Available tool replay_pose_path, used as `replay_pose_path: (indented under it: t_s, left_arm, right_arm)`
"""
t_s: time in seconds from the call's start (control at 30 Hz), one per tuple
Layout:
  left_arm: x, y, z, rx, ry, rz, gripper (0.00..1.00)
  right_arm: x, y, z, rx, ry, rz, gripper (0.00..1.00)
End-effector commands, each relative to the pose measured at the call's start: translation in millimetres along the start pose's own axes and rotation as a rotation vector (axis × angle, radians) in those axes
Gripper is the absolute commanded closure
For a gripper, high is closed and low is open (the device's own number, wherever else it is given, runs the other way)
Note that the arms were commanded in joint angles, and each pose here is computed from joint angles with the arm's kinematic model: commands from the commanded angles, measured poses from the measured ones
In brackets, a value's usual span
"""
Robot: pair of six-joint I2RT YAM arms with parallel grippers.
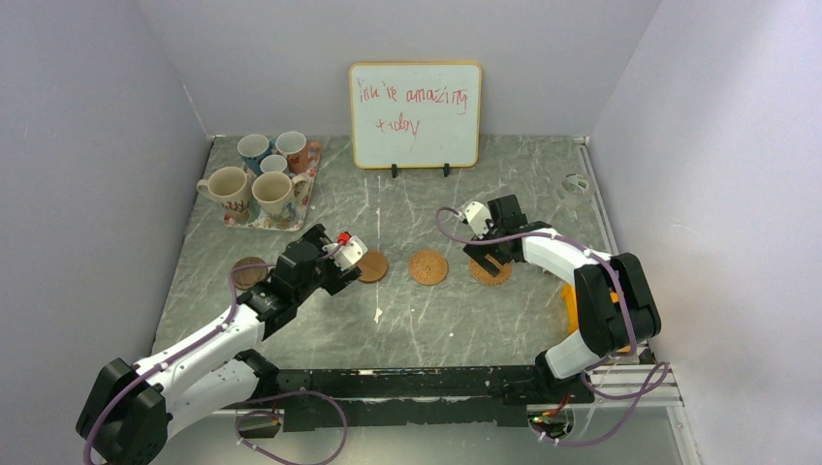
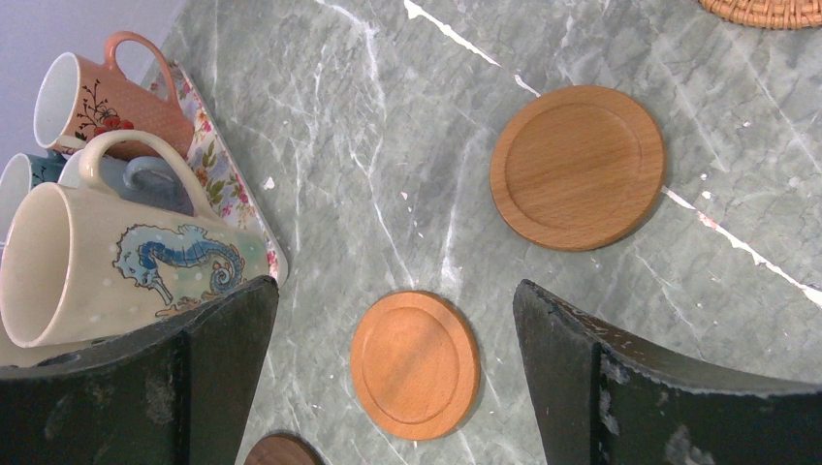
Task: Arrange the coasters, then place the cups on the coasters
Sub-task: Move the coaster to the center of the board.
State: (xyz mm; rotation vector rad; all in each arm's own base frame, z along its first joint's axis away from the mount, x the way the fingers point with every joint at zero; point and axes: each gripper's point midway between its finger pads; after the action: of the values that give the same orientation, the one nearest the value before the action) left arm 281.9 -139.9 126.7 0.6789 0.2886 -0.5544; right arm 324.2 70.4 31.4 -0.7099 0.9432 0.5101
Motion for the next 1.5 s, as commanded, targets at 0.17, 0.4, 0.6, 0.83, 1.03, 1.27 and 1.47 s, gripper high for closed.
replay_pose_path:
  t_s: [0.17, 0.4, 0.6, 0.83, 1.03, 1.27, 1.47]
  left_arm:
    - [0, 2, 5, -0.006, -0.024, 0.004, 0.04]
    - [0, 2, 5, -0.006, -0.025, 0.004, 0.04]
    - [1, 2, 4, -0.006, -0.021, 0.003, 0.04]
    - [0, 2, 4, -0.007, -0.021, 0.006, 0.04]
    - [0, 3, 5, -0.006, -0.021, 0.009, 0.04]
    - [0, 4, 4, -0.007, -0.019, 0.014, 0.04]
    - [-1, 4, 5, -0.008, -0.022, 0.016, 0.04]
  right_arm:
    - [-4, 38, -29, -0.021, 0.084, 0.135, 0.07]
    - [-4, 37, -27, -0.012, 0.080, 0.125, 0.06]
    - [-6, 23, -16, 0.021, 0.049, 0.060, 0.05]
    - [-15, 7, 5, 0.059, -0.025, -0.010, 0.03]
    - [-33, -6, 30, 0.086, -0.120, -0.041, 0.02]
    - [-59, -31, 53, 0.107, -0.210, -0.140, 0.01]
    - [-38, -20, 35, 0.100, -0.123, -0.112, 0.01]
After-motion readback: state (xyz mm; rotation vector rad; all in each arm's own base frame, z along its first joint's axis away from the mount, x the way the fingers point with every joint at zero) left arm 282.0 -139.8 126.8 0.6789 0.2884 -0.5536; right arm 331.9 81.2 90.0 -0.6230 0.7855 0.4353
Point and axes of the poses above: each gripper's point midway between its finger pads, its own x axis out along the fingers, its own y axis along the line the jaws close on, z = x × y, and after that the axes turned 1 degree about x, right-handed
